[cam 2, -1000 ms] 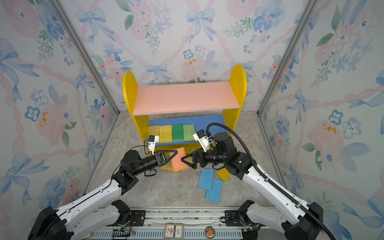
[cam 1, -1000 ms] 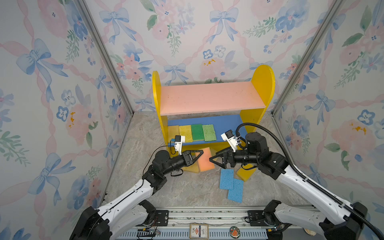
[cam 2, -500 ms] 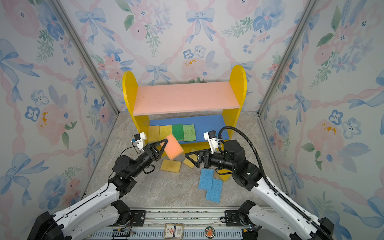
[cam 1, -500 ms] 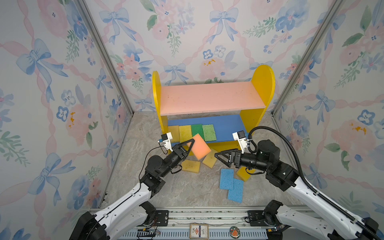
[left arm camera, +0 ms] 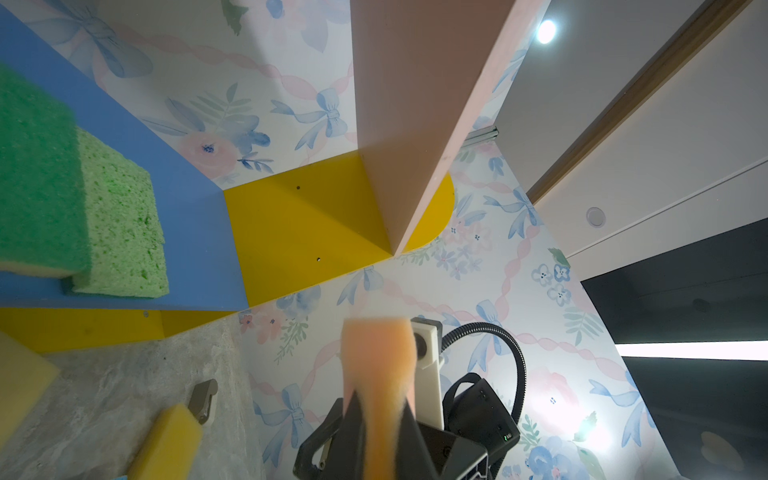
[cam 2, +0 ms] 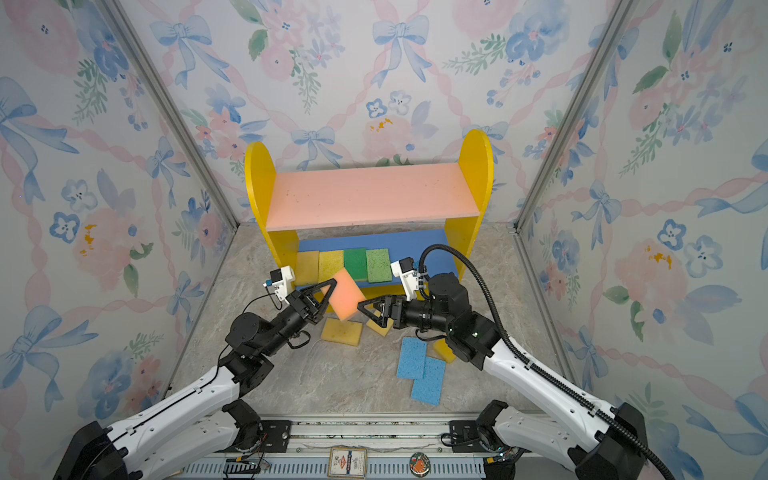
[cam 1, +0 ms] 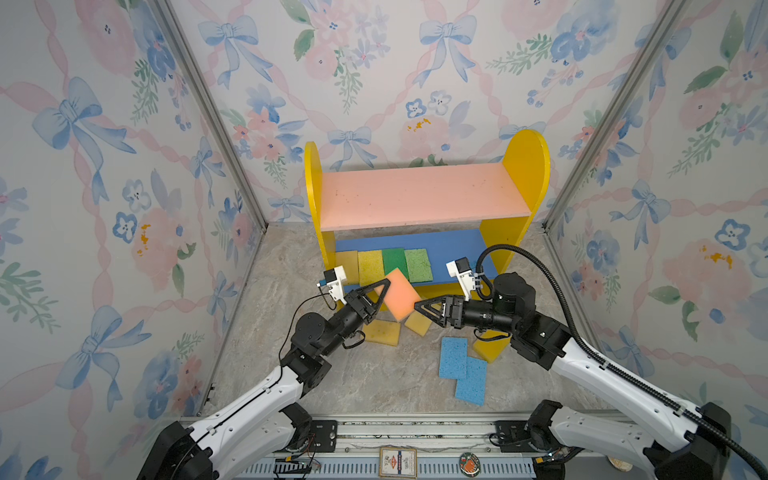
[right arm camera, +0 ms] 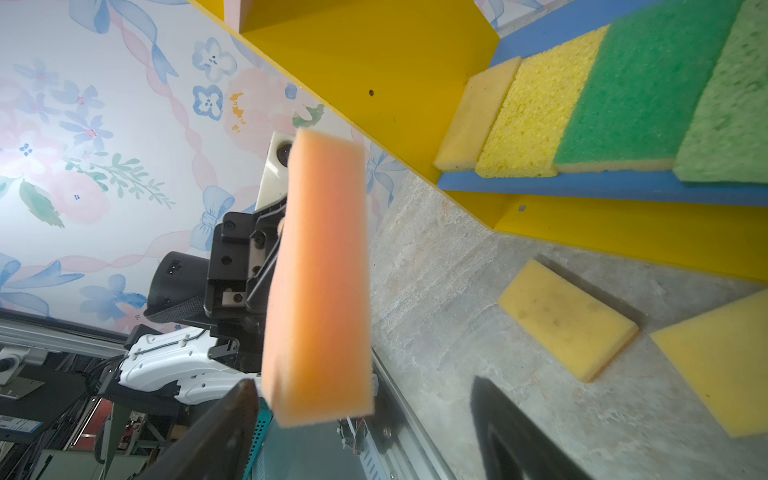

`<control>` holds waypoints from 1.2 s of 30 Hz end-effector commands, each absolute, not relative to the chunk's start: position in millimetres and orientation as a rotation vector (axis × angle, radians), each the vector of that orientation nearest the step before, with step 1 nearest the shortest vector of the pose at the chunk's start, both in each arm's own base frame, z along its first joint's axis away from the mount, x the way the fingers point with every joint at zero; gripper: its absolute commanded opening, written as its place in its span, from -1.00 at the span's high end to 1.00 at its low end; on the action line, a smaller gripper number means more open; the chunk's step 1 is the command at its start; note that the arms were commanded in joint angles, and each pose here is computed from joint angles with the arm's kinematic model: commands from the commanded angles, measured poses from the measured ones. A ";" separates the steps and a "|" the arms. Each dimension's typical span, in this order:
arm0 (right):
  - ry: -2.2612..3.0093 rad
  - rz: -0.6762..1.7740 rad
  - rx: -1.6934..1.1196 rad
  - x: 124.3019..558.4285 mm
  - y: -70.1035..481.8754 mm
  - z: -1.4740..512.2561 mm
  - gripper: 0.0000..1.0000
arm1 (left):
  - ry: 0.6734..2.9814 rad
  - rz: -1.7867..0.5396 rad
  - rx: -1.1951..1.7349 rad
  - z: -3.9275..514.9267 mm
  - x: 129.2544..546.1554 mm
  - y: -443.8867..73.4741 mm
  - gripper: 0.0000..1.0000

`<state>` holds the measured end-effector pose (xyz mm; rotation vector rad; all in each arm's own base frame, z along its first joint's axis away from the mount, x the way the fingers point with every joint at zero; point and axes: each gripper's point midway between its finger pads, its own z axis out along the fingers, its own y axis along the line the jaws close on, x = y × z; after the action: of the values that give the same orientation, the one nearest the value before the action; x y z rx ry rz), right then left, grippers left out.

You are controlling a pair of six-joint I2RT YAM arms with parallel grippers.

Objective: Place and organize the cleaning sponges onto the shelf
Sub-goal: 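Hold the pink-orange sponge up with the right gripper while the left gripper approaches it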

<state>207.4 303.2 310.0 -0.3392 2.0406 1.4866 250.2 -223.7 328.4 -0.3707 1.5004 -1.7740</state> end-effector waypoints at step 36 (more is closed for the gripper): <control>1.997 1.547 -0.343 204.4 310.4 326.4 0.37 | 1.497 -1.803 -0.335 328.3 241.6 -229.5 0.59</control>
<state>205.5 313.5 315.0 -0.3396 2.0324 1.5663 246.5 -228.6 325.1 -0.3636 1.5172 -1.7887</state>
